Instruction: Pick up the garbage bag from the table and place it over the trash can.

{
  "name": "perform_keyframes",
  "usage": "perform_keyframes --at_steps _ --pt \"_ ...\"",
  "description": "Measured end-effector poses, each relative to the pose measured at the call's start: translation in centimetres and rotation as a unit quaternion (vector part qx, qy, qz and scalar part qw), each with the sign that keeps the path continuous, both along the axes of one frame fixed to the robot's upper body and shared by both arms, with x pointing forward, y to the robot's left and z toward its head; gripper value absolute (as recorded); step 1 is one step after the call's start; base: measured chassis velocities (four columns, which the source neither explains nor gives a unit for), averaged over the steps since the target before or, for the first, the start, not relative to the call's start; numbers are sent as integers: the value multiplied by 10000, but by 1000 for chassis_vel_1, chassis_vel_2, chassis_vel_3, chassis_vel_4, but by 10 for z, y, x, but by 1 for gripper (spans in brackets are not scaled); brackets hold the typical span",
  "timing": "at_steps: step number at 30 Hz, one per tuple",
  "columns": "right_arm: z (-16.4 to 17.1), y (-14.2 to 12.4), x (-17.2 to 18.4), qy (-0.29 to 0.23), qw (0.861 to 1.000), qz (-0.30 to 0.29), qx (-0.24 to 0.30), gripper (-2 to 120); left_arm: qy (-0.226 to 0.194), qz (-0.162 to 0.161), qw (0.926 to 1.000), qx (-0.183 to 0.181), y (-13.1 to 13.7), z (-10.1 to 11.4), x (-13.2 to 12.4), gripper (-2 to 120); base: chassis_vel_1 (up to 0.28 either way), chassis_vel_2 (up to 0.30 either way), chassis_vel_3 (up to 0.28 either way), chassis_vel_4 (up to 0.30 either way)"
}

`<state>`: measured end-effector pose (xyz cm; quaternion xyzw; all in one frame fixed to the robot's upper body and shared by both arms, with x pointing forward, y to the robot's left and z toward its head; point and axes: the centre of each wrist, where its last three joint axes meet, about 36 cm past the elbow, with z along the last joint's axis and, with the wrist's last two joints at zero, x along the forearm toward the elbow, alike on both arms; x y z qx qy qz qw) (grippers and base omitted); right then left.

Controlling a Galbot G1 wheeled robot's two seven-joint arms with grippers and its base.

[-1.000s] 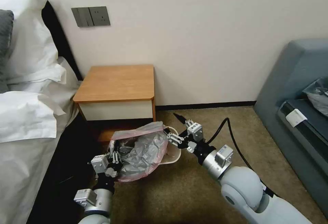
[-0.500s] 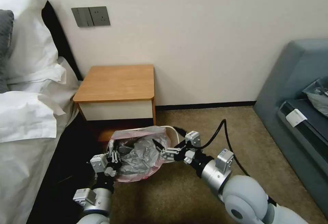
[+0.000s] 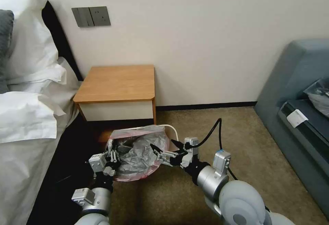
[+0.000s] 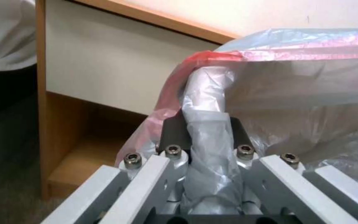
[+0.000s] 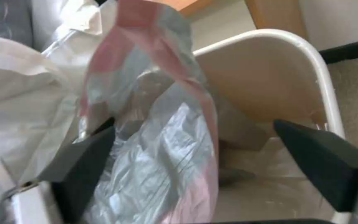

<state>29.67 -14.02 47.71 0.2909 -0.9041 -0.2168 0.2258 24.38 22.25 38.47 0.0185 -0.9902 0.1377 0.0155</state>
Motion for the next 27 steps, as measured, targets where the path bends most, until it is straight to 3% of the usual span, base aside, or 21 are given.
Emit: perform_keyframes --at_steps 7,10,12,15,27 --pt "-6 2 2 53 9999 -44 104 72 0 35 10000 1 1 0 0 8 0 0 0 0" --pt "-8 2 2 46 9998 -7 171 57 -7 44 10000 -4 1 1 0 8 0 0 0 0" --pt "-8 3 3 45 9998 -6 181 56 -9 46 10000 -5 1 1 1 8 0 0 0 0" --pt "-8 4 3 11 9997 -5 232 37 -11 66 10000 -4 1 1 1 8 0 0 0 0" --pt "-9 4 3 -173 9995 24 259 0 -9 102 9999 -16 0 1 2 8 0 0 0 0"
